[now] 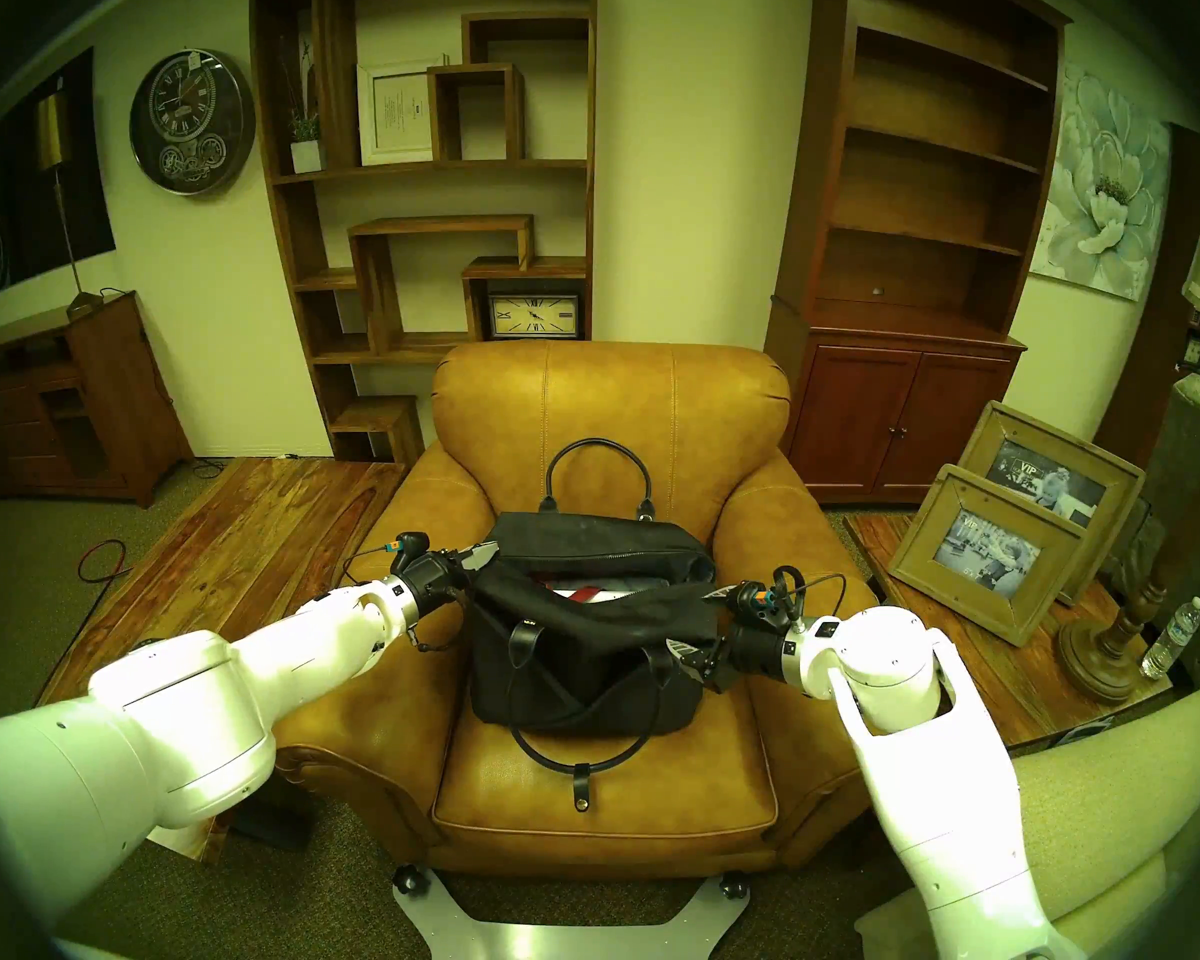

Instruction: Close a bag with a zipper

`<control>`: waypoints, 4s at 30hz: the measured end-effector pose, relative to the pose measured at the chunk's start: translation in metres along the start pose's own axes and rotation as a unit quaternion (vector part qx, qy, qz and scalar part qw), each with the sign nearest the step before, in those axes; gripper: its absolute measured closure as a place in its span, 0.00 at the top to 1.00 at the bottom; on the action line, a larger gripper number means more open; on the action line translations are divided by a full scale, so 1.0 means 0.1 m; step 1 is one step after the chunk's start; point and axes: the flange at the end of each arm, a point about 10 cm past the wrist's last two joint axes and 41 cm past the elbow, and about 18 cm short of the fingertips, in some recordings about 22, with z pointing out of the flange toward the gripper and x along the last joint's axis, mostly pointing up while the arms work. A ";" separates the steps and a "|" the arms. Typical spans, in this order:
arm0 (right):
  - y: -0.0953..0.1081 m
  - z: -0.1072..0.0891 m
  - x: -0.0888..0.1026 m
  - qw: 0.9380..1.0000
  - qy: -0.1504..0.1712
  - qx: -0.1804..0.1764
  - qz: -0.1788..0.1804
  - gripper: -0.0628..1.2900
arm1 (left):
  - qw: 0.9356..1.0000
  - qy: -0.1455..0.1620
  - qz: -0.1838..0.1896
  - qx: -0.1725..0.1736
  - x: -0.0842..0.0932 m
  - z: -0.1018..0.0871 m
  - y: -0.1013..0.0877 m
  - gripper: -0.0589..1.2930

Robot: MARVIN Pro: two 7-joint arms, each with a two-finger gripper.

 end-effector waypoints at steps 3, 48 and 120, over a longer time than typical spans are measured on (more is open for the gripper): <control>0.00 0.00 0.00 1.000 0.000 0.000 0.000 0.93 | 1.000 0.000 0.001 -0.002 0.00 0.06 0.05 0.03; 0.00 0.00 0.00 1.000 0.000 0.000 0.000 0.94 | 0.981 -0.055 0.147 -0.115 0.09 0.38 0.54 0.26; -0.28 1.64 0.74 0.999 0.021 0.049 -0.003 0.94 | 0.992 -0.085 0.042 -0.080 0.42 -1.34 -0.62 0.97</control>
